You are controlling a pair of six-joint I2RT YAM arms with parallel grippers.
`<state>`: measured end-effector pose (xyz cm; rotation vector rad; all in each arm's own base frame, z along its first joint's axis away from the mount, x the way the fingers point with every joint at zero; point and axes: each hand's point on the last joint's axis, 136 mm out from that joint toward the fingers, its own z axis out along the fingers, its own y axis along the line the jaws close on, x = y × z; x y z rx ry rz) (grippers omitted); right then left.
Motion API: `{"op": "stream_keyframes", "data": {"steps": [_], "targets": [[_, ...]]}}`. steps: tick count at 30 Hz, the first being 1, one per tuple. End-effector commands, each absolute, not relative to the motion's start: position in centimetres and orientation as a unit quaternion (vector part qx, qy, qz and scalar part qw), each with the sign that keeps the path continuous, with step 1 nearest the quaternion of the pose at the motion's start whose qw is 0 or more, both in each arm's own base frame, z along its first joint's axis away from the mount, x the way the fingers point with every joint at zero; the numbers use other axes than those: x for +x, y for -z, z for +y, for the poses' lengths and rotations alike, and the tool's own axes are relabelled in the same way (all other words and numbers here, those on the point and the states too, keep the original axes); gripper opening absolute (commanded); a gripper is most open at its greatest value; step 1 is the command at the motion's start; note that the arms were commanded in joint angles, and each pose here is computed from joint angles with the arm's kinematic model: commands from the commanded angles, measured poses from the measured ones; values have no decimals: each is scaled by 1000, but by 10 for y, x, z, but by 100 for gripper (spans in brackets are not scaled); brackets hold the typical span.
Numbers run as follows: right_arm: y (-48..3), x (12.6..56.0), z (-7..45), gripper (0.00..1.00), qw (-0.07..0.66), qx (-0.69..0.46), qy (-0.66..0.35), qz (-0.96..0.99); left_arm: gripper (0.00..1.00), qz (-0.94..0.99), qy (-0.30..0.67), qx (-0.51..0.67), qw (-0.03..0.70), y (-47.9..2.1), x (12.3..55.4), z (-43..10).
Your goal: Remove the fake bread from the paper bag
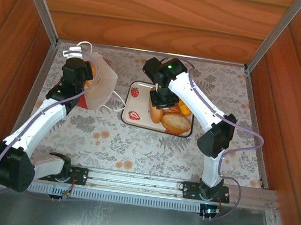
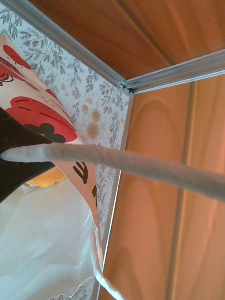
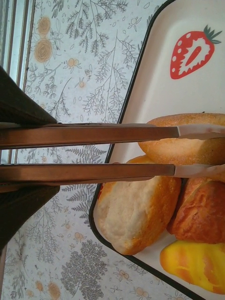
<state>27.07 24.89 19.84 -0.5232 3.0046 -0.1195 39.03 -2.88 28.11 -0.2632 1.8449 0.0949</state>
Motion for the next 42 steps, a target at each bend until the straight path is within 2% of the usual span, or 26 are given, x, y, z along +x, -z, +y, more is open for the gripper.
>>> {"op": "stream_keyframes", "data": {"steps": [1, 21, 29, 42], "targets": [[-195, 270, 246, 22, 36, -167, 45, 984, 0, 783, -24, -122, 610, -297, 390, -30], [-194, 263, 250, 37, 29, -169, 31, 985, 0, 784, -20, -121, 608, -296, 392, -32], [-213, 261, 249, 37, 49, -166, 16, 985, 0, 784, -12, -118, 609, -297, 393, -35], [-260, 262, 233, 34, 126, -141, -14, 982, 0, 794, 21, -70, 603, -295, 398, -55]]}}
